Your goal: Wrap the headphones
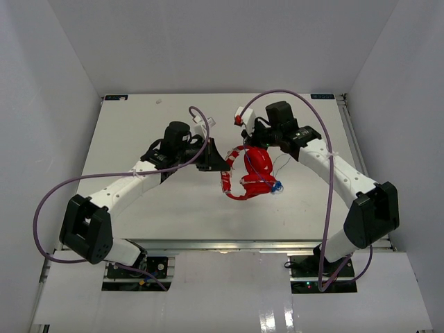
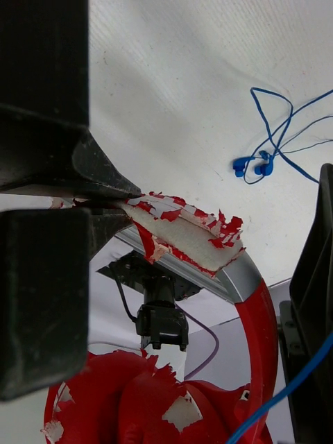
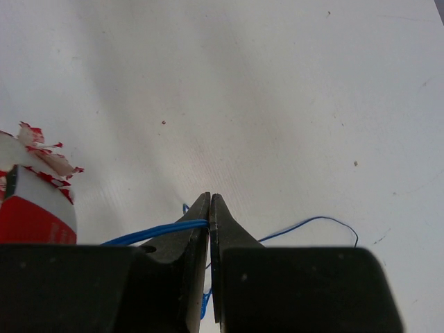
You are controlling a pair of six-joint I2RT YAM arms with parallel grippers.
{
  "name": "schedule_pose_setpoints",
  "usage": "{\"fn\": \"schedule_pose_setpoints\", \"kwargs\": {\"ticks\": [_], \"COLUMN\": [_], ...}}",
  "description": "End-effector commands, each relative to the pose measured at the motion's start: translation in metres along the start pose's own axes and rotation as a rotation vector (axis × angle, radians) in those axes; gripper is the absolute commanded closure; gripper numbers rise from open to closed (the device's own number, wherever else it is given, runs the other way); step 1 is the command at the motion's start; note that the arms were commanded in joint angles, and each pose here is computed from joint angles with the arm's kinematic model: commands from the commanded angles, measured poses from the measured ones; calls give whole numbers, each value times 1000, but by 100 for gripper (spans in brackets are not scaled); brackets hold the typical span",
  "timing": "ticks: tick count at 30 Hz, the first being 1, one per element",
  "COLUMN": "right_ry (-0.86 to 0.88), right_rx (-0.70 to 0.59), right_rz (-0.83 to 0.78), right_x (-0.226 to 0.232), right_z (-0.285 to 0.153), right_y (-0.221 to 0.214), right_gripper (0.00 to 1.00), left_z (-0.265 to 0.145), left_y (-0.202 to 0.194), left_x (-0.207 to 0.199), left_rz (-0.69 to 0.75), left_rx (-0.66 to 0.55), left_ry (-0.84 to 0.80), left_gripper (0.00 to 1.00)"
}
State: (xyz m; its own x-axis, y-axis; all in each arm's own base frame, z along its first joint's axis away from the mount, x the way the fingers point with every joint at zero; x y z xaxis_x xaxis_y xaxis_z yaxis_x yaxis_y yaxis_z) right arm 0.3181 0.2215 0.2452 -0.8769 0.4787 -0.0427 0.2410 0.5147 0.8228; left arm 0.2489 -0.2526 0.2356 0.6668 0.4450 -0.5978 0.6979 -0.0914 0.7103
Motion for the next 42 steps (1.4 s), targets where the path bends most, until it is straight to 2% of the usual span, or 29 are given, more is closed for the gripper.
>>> {"fn": "schedule_pose_setpoints", "kwargs": {"ticks": [1, 5, 9, 14, 20, 30, 32, 42], "right_ry": [-61, -38, 63, 365, 549, 712, 735, 754], "right_rx": [-47, -59, -87, -151, -200, -226, -278, -276], "right_rz": [-12, 24, 86, 110, 159, 336, 308, 276], "right_x": [-7, -6, 0, 29, 46, 60, 61, 74], "right_z": [-4, -6, -13, -23, -19, -4, -3, 14], "right_y": [9, 9, 10, 11, 13, 0, 5, -28], "right_gripper": [92, 92, 92, 86, 84, 79, 78, 74], "left_z": [-16, -28, -41, -57, -78, -98, -99, -120], "left_y": [25, 31, 36, 45, 58, 81, 88, 113], "left_x": [-31, -40, -48, -52, -62, -79, -82, -97], "left_rz": [60, 75, 80, 67, 12, -63, -62, -57], "left_rx": [-77, -123, -166, -216, -257, -365, -375, -467], "left_ry": [-79, -47, -3, 94, 196, 248, 248, 306], "left_gripper": [100, 100, 100, 100, 100, 100, 100, 100]}}
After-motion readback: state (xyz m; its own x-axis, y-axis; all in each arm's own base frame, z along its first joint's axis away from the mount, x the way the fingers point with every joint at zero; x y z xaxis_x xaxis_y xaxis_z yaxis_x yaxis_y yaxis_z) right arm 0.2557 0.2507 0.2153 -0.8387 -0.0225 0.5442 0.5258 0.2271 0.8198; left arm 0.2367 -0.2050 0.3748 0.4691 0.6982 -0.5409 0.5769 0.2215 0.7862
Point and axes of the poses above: each gripper's point midway between its finger pads, its own z axis out along the fingers, its own x axis along the line the jaws close on, y = z × x, the point moved 6 cm from there along -z, back along the fingers, and after that the axes turned 11 degrees about z, right-handed, at the moved point
